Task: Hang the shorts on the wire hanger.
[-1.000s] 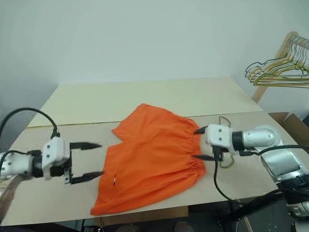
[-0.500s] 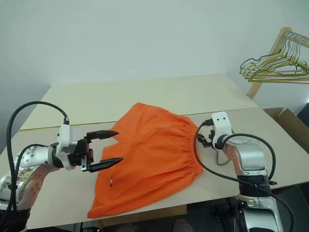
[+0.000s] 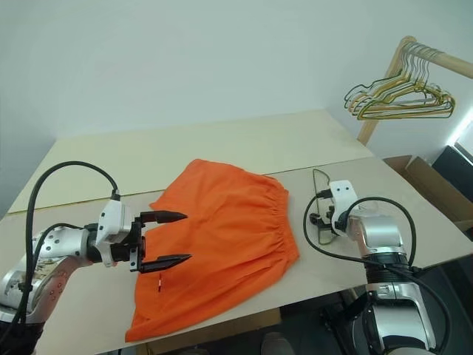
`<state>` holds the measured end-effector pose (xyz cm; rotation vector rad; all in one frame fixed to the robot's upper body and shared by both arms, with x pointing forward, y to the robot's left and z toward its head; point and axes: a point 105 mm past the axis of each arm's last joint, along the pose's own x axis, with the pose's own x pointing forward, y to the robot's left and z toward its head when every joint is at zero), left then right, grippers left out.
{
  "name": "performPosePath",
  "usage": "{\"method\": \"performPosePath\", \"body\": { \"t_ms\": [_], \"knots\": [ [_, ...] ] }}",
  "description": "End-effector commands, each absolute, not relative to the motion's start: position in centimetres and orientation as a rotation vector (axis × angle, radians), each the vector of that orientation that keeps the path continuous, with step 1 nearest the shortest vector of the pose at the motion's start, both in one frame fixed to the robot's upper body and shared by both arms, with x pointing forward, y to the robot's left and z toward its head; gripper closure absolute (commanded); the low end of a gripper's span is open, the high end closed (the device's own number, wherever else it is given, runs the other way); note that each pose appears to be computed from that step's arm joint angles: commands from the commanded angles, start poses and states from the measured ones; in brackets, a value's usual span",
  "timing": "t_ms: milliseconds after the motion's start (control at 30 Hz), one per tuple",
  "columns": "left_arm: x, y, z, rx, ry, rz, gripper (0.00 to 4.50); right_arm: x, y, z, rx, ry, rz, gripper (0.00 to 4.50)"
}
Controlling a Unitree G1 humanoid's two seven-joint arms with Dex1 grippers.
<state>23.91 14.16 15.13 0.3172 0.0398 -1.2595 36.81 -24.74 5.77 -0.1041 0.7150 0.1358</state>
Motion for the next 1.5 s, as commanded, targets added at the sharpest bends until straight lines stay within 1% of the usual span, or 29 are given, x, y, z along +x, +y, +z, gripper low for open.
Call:
{"method": "performPosePath", "body": {
  "t_ms": [33, 200, 267, 400, 433, 500, 567, 733, 867, 900, 1033, 1133, 1200, 1300, 1400, 1500],
  "knots": [
    [23.6, 13.9, 15.7, 0.35, 0.009, -1.276, 0.0, 38.0, -24.2, 7.8, -0.131, 0.654, 0.182, 0.03],
    [23.5, 13.8, 15.5, 0.354, 0.013, -1.279, 0.0, 37.6, -23.3, 6.6, -0.095, 0.727, 0.225, 0.03],
    [23.4, 13.8, 15.4, 0.353, 0.019, -1.28, 0.0, 37.5, -23.3, 6.0, -0.101, 0.766, 0.215, 0.03],
    [23.2, 13.8, 15.3, 0.354, 0.023, -1.278, 0.0, 37.2, -23.2, 5.1, -0.026, 0.835, 0.187, 0.03],
    [23.2, 13.8, 15.2, 0.357, 0.024, -1.277, 0.0, 37.2, -23.1, 4.9, -0.016, 0.841, 0.183, 0.2],
    [23.1, 13.9, 15.2, 0.36, 0.026, -1.27, 0.0, 37.0, -23.0, 4.3, -0.035, 0.865, 0.182, 0.59],
    [23.1, 14.0, 15.1, 0.361, 0.026, -1.265, 0.0, 36.9, -22.9, 3.8, -0.052, 0.882, 0.184, 1.35],
    [23.1, 14.1, 15.2, 0.365, 0.025, -1.255, 0.0, 36.8, -22.7, 3.4, -0.067, 0.891, 0.186, 2.94],
    [23.1, 14.1, 15.1, 0.367, 0.025, -1.253, 0.0, 36.9, -22.7, 3.4, -0.072, 0.887, 0.179, 4.34],
    [23.2, 14.1, 15.1, 0.368, 0.024, -1.252, 0.0, 37.0, -22.7, 3.4, -0.07, 0.883, 0.175, 4.43],
    [23.5, 14.1, 15.1, 0.371, 0.019, -1.238, 0.0, 37.3, -22.8, 3.9, -0.094, 0.854, 0.165, 4.43],
    [23.7, 14.1, 15.2, 0.359, -0.001, -1.22, 0.0, 38.0, -22.8, 5.1, -0.141, 0.769, 0.157, 4.43],
    [24.9, 14.1, 15.7, 0.294, -0.029, -1.144, 0.0, 38.6, -22.4, 6.9, -0.247, 0.653, 0.171, 4.43],
    [26.6, 14.4, 16.2, 0.176, -0.042, -1.023, 0.0, 38.9, -20.5, 10.8, -0.338, 0.434, 0.234, 4.43],
    [27.9, 14.4, 16.5, 0.005, -0.038, -0.927, 0.0, 37.9, -17.7, 14.0, -0.407, 0.245, 0.348, 4.43],
    [29.1, 13.9, 16.2, -0.147, -0.02, -0.859, 0.0, 36.2, -14.2, 16.2, -0.444, 0.082, 0.487, 4.43]
  ]
}}
